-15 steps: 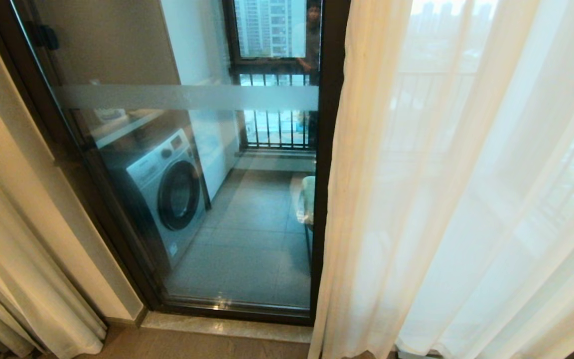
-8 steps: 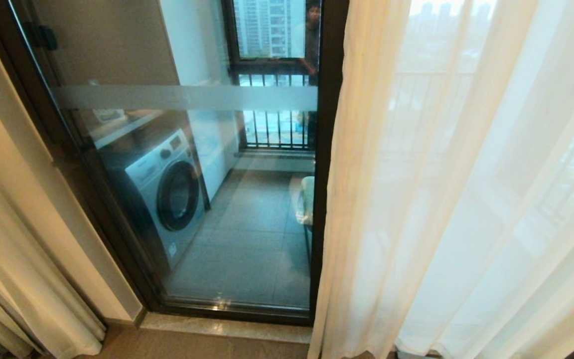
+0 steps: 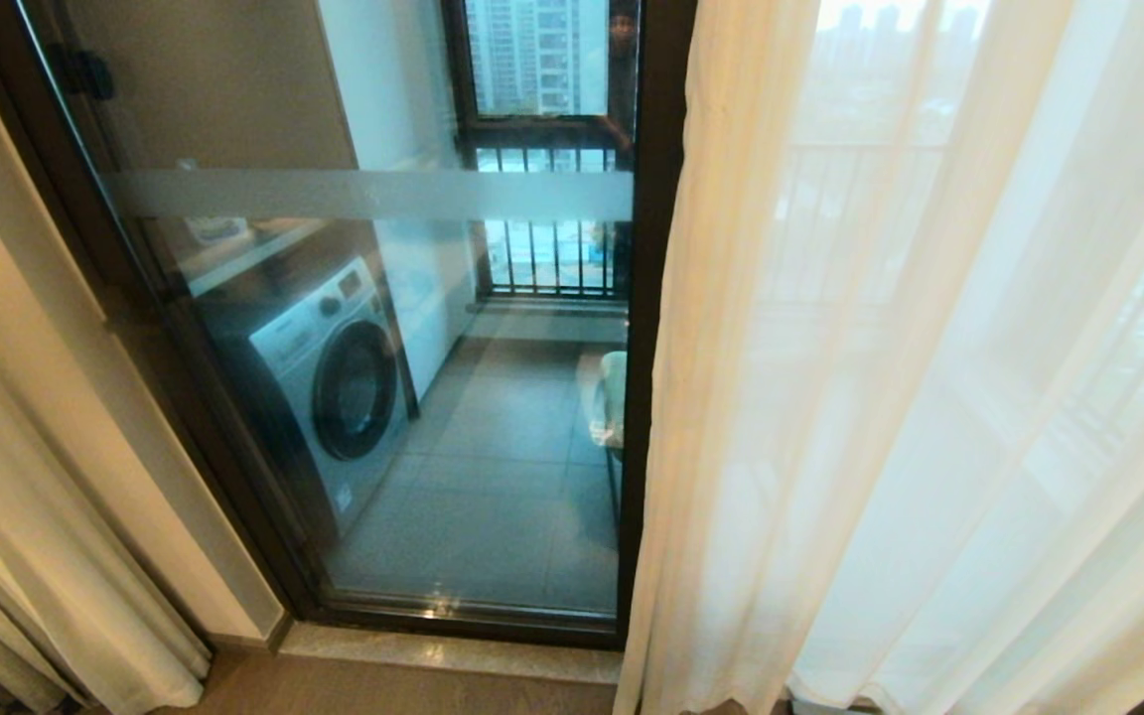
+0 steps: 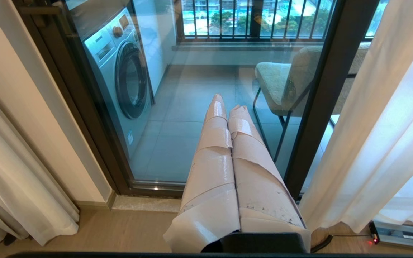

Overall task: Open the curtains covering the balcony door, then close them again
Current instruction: Pull the inner curtains open on both sides

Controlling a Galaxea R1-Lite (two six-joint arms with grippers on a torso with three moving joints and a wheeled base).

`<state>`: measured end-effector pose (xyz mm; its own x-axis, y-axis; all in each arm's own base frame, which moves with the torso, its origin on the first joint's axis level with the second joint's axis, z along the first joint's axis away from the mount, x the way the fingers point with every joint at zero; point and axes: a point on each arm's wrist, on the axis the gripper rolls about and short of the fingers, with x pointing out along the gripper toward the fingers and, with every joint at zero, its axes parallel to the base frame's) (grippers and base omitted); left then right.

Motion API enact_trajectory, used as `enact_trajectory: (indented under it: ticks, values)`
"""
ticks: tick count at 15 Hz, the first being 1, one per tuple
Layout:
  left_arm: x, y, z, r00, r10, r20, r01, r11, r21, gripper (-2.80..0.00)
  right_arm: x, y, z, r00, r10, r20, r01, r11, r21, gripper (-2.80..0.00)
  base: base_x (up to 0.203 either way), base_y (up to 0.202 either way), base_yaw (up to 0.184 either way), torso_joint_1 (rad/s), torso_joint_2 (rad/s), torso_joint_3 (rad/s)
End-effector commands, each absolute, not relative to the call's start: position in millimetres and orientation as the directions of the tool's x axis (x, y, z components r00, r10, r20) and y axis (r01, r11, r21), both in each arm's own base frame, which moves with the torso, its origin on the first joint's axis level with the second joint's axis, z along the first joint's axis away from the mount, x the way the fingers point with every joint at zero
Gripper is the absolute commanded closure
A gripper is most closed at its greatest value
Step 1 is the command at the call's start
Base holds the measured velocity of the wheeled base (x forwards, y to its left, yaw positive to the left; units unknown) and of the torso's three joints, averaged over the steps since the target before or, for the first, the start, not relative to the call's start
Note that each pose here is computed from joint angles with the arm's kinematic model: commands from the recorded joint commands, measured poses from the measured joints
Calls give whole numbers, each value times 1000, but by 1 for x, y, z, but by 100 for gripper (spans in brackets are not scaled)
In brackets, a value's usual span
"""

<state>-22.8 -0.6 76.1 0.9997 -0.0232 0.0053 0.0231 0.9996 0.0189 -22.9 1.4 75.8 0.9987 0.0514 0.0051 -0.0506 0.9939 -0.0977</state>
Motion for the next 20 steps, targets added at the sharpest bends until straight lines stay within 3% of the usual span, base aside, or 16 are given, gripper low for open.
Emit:
enact_trajectory:
  ticks: [1, 4, 10, 15, 20]
  values:
    - [-23, -1, 76, 1000, -23, 6, 23, 1000, 20, 0, -23, 1, 76, 998, 55, 2, -55, 992, -115, 0, 0, 0, 0, 0, 0, 0]
    - [-23, -1, 76, 1000, -23, 6, 23, 1000, 19, 0, -28, 2, 94, 996, 90, 25, -86, 988, -128, 0, 0, 0, 0, 0, 0, 0]
    - [-23, -1, 76, 1000, -23, 6, 23, 1000, 19, 0, -6, 3, 160, 980, 171, -100, -184, 972, -143, 0, 0, 0, 0, 0, 0, 0]
    - [-23, -1, 76, 1000, -23, 6, 23, 1000, 20, 0, 65, 11, 225, 939, 314, -138, -333, 931, -151, 0, 0, 0, 0, 0, 0, 0]
    - [-23, -1, 76, 1000, -23, 6, 23, 1000, 19, 0, 170, 33, 288, 917, 398, -23, -396, 904, -160, 0, 0, 0, 0, 0, 0, 0]
